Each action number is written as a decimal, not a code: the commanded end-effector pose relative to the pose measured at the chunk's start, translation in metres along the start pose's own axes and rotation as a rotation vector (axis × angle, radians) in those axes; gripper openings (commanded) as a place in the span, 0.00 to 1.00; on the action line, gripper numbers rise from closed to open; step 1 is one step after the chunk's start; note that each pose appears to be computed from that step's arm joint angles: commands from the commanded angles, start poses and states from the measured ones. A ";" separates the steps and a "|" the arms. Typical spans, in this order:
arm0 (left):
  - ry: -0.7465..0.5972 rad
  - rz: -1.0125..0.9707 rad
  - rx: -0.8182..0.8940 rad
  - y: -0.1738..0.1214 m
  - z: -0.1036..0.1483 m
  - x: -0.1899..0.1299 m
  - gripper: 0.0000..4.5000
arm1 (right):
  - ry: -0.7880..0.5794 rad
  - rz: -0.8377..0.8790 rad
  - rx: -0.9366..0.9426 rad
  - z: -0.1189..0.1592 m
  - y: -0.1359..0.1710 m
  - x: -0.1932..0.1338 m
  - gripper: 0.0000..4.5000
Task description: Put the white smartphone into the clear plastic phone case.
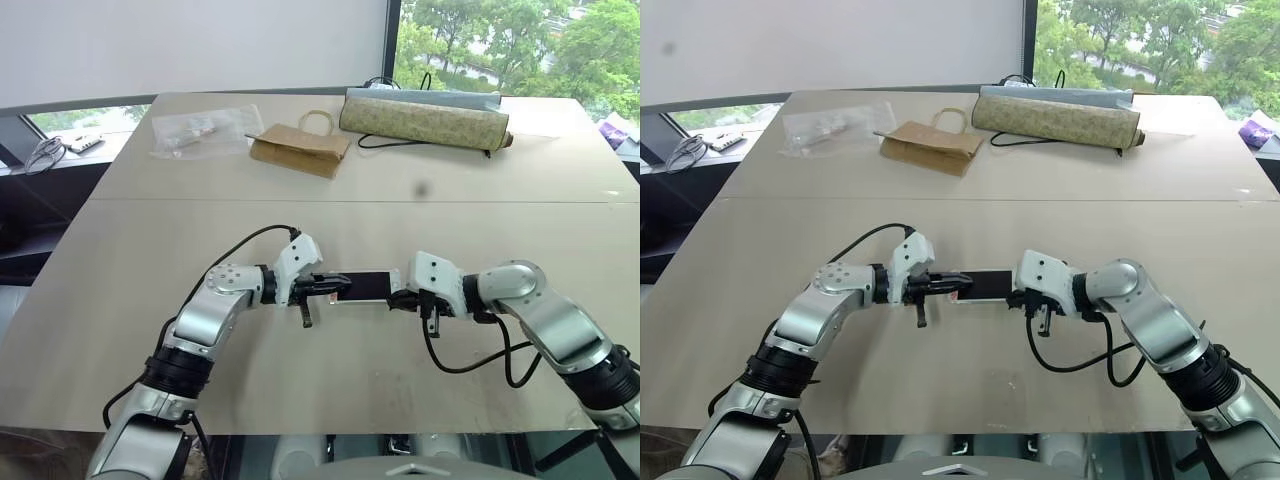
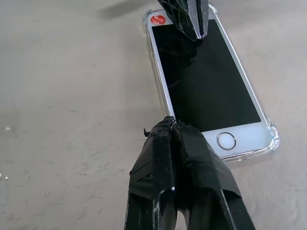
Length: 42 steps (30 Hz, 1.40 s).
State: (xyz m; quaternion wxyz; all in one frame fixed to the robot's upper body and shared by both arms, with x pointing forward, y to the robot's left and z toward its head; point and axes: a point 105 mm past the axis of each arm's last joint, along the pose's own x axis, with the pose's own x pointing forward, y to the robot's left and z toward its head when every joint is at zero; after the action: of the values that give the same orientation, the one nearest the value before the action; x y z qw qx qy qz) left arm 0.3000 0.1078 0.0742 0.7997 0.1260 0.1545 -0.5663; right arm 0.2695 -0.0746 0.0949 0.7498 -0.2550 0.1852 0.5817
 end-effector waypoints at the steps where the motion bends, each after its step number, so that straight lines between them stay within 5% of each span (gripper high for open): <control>1: 0.139 -0.022 -0.094 -0.010 -0.041 -0.001 0.01 | -0.071 0.035 0.060 0.013 0.003 -0.004 0.00; 18: 0.144 -0.014 -0.110 -0.018 -0.046 -0.006 0.01 | -0.053 -0.020 0.137 0.006 -0.012 -0.011 0.00; 24: 0.140 -0.015 -0.108 -0.018 -0.044 -0.004 0.01 | 0.111 -0.006 0.116 -0.030 -0.012 -0.002 0.00; 37: 0.151 -0.011 -0.114 -0.020 -0.044 -0.007 0.01 | 0.391 0.148 -0.002 -0.063 -0.008 0.018 0.00; 42: 0.146 0.002 -0.124 -0.022 -0.045 -0.008 0.01 | 0.344 0.154 -0.018 -0.054 -0.010 0.031 0.00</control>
State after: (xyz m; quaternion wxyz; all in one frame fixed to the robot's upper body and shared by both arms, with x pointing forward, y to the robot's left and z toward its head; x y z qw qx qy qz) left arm 0.2846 0.1181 0.0645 0.8041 0.1244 0.1826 -0.5519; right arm 0.2999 -0.0712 0.0820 0.6777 -0.3584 0.2399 0.5956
